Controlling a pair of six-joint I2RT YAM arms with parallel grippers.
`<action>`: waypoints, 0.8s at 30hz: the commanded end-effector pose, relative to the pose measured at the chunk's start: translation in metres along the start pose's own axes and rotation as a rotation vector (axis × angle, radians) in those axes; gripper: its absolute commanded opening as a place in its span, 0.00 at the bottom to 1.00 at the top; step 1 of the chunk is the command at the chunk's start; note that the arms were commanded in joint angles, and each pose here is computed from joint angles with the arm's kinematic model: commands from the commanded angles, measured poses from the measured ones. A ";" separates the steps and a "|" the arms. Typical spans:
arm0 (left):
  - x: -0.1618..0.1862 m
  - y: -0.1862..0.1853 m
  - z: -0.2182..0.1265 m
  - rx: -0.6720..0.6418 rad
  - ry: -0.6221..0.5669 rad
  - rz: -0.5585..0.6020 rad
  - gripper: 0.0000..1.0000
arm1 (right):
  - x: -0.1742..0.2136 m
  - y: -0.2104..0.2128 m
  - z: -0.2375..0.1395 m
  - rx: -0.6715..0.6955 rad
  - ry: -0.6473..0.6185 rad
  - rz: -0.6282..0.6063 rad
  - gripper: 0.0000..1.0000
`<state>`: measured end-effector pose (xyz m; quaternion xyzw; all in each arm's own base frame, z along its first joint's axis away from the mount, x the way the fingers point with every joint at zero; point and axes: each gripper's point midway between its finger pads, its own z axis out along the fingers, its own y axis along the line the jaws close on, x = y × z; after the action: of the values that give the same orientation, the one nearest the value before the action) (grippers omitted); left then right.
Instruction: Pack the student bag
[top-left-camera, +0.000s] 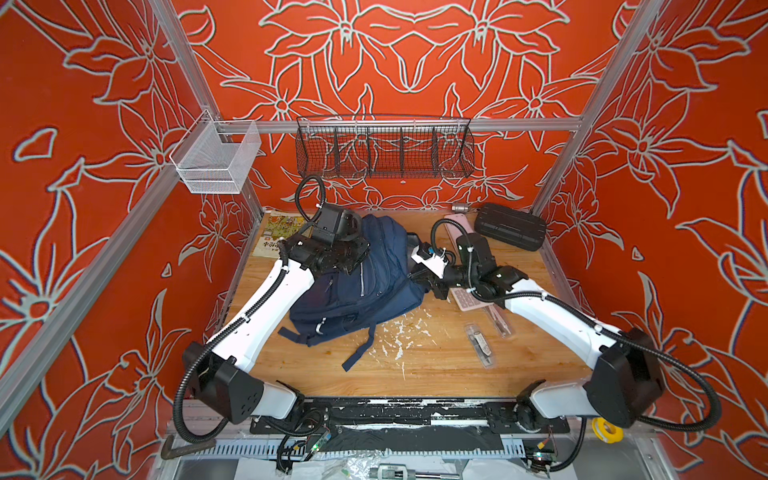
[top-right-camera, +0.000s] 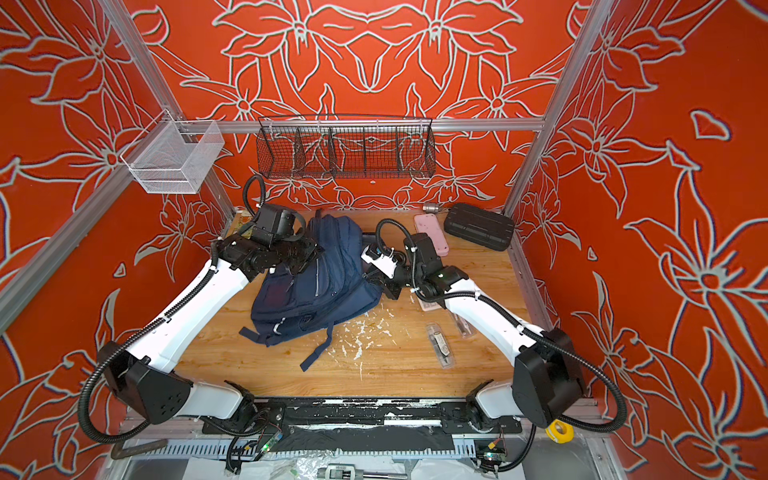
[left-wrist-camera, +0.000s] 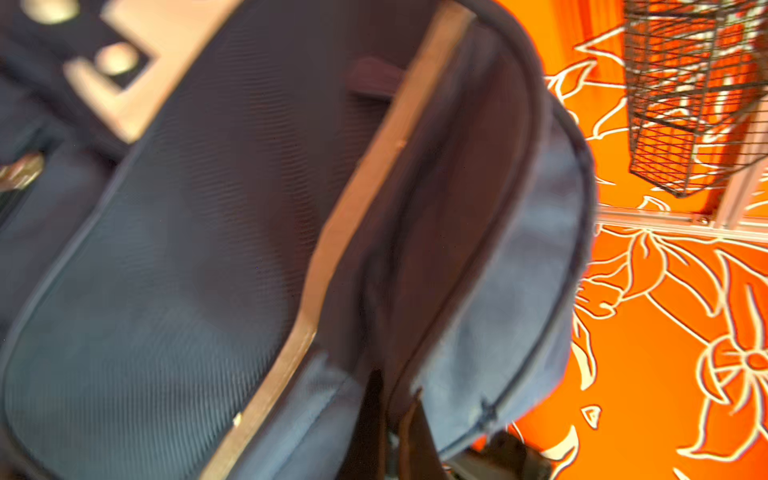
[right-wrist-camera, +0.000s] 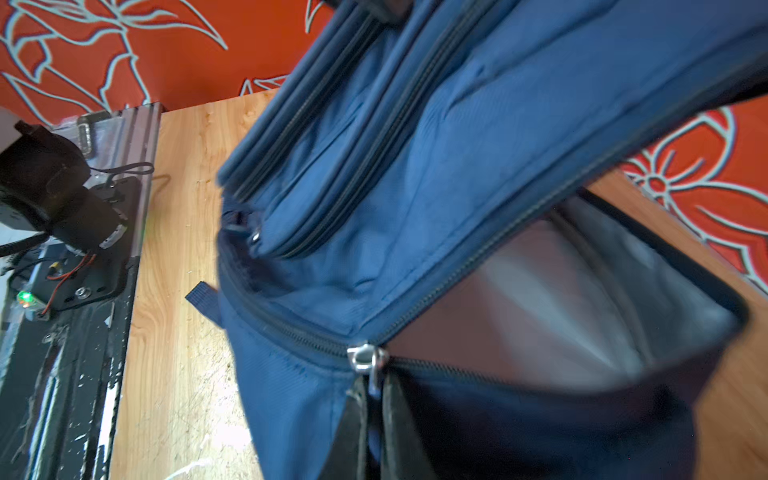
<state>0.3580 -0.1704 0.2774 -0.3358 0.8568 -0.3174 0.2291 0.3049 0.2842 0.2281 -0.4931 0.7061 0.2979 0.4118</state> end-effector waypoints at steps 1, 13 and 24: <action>0.006 0.004 -0.003 -0.008 0.034 -0.011 0.00 | -0.010 0.004 -0.005 -0.082 0.000 -0.077 0.00; 0.008 -0.023 0.032 -0.038 0.170 0.272 0.42 | -0.010 0.010 -0.014 -0.050 -0.031 -0.220 0.00; 0.020 -0.016 0.040 -0.231 0.296 0.646 0.60 | -0.011 0.009 -0.017 -0.012 -0.050 -0.263 0.00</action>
<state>0.3938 -0.2138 0.2828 -0.0936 0.9441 -0.2453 0.1994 0.2977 0.2733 0.2164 -0.5567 0.6718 0.2633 0.4117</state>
